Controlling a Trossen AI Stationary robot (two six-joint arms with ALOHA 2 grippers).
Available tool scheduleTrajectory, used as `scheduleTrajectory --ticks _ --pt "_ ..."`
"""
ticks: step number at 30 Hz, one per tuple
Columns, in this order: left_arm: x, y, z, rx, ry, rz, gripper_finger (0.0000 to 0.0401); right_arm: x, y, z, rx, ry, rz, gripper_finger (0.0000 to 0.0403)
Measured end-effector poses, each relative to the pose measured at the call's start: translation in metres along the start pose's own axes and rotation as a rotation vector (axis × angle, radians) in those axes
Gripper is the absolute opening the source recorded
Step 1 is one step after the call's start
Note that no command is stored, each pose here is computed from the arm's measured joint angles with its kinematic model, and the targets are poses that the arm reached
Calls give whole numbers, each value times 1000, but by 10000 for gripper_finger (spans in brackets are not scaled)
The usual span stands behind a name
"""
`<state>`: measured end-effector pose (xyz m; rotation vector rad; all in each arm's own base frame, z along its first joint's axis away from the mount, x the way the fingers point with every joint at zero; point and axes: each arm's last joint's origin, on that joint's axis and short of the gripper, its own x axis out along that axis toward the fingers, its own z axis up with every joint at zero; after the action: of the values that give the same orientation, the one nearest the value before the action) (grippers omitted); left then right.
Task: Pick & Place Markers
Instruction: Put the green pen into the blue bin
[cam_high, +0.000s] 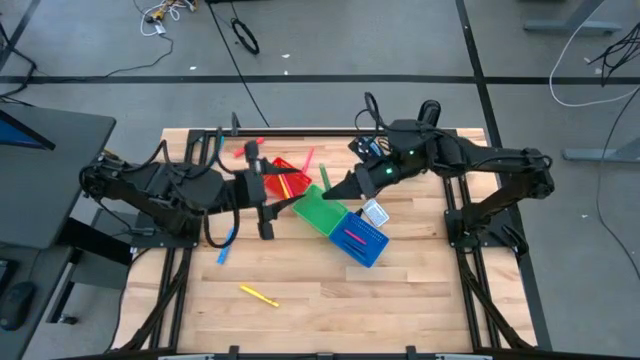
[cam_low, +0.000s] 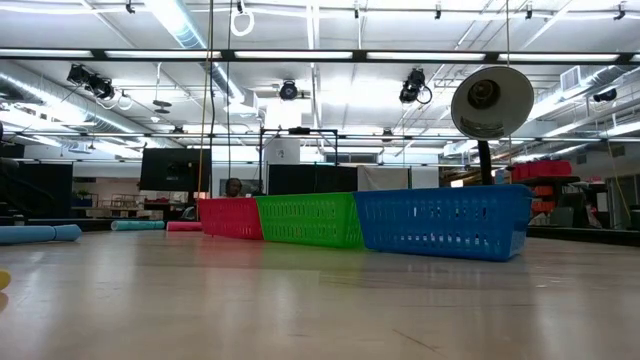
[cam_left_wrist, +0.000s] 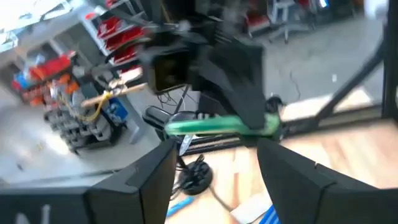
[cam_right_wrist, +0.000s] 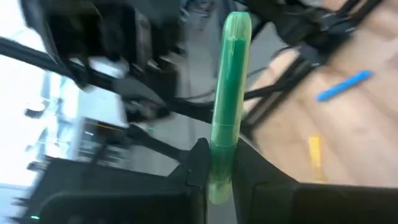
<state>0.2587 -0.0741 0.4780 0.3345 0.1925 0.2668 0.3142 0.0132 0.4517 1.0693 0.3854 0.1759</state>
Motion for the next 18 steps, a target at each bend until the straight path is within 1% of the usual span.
scheduleTrajectory --ticks 4,8,15,18 --pt "-2 1 0 -120 -2 0 238 -13 -7 -5 -86 17 -133 29" --pt "-1 2 0 -195 1 2 237 -22 -19 -12 -126 48 -296 29" --pt "-1 2 0 -267 2 5 237 -28 -36 -21 -202 151 -497 29" --pt "-1 2 0 -288 1 6 237 -33 -43 -27 -218 207 -600 29"
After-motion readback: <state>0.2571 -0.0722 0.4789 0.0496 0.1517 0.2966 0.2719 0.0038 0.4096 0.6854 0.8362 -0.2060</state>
